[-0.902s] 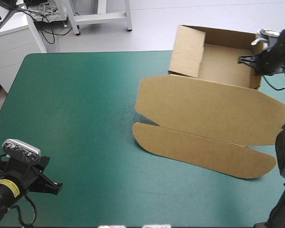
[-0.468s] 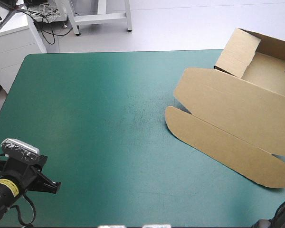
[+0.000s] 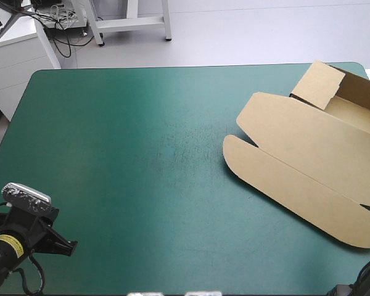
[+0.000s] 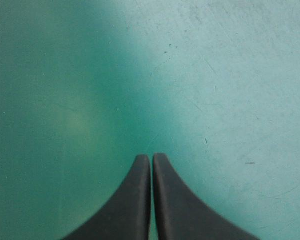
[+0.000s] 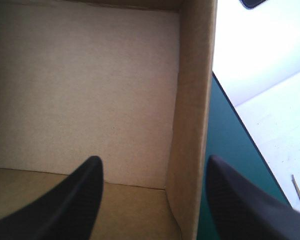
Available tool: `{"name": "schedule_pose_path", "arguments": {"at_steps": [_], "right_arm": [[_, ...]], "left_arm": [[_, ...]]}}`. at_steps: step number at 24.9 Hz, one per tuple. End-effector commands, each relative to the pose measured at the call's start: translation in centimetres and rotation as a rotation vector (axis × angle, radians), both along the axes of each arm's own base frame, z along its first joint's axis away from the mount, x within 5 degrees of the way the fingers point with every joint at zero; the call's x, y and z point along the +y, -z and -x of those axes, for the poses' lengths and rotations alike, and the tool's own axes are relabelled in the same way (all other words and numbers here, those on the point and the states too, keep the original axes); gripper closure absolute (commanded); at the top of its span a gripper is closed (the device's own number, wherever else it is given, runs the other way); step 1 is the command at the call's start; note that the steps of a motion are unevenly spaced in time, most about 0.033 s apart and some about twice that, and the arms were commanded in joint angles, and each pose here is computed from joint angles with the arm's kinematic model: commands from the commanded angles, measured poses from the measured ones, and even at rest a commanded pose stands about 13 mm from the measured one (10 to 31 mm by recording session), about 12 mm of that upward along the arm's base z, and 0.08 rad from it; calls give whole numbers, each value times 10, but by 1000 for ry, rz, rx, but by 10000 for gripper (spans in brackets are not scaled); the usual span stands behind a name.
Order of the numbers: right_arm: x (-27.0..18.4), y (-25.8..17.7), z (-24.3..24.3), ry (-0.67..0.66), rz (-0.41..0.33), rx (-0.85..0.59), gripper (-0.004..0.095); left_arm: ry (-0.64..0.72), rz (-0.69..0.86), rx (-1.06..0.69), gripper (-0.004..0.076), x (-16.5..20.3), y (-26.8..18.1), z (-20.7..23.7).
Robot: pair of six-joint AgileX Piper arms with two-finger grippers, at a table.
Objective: Fold the box
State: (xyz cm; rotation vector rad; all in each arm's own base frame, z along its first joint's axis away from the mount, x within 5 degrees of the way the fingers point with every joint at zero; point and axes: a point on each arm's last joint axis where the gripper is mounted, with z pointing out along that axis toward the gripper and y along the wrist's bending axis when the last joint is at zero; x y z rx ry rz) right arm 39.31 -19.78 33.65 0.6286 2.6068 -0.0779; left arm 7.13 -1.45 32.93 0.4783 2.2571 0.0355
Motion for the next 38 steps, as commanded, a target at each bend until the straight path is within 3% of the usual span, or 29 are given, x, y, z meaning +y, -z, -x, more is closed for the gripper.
{"name": "schedule_pose_path", "arguments": {"at_steps": [1,7,10,13,15,16,18,21,25,29,33,38], "right_arm": [[8,-48,22,14,49,-102,184],[31,-108,61,-5,108,-240,186],[50,-140,89,-20,117,-331,270],[73,-162,118,-83,105,-411,490],[88,-171,138,-119,89,-451,696],[104,-175,156,-166,62,-486,908],[128,-174,181,-212,26,-545,920],[152,-168,199,-283,32,-584,928],[190,-141,233,-525,127,-632,928],[215,-99,274,-706,159,-667,928],[218,-63,299,-731,164,-663,928],[220,-25,337,-750,229,-713,928]], "left_arm": [[0,10,-46,727,0,-9,-2],[-2,6,-48,727,0,-9,-2],[-3,1,-51,727,1,-9,-2],[-4,-1,-57,727,1,-9,-3],[-4,2,-56,727,1,-9,-3],[-4,4,-54,727,0,-9,-2],[0,19,-47,727,-1,-9,-2],[16,62,-51,727,-3,-10,-1],[50,152,-137,727,-2,-18,10],[85,152,-224,727,6,-22,25],[93,185,-271,727,12,-17,37],[118,272,-370,727,21,5,59]]}}
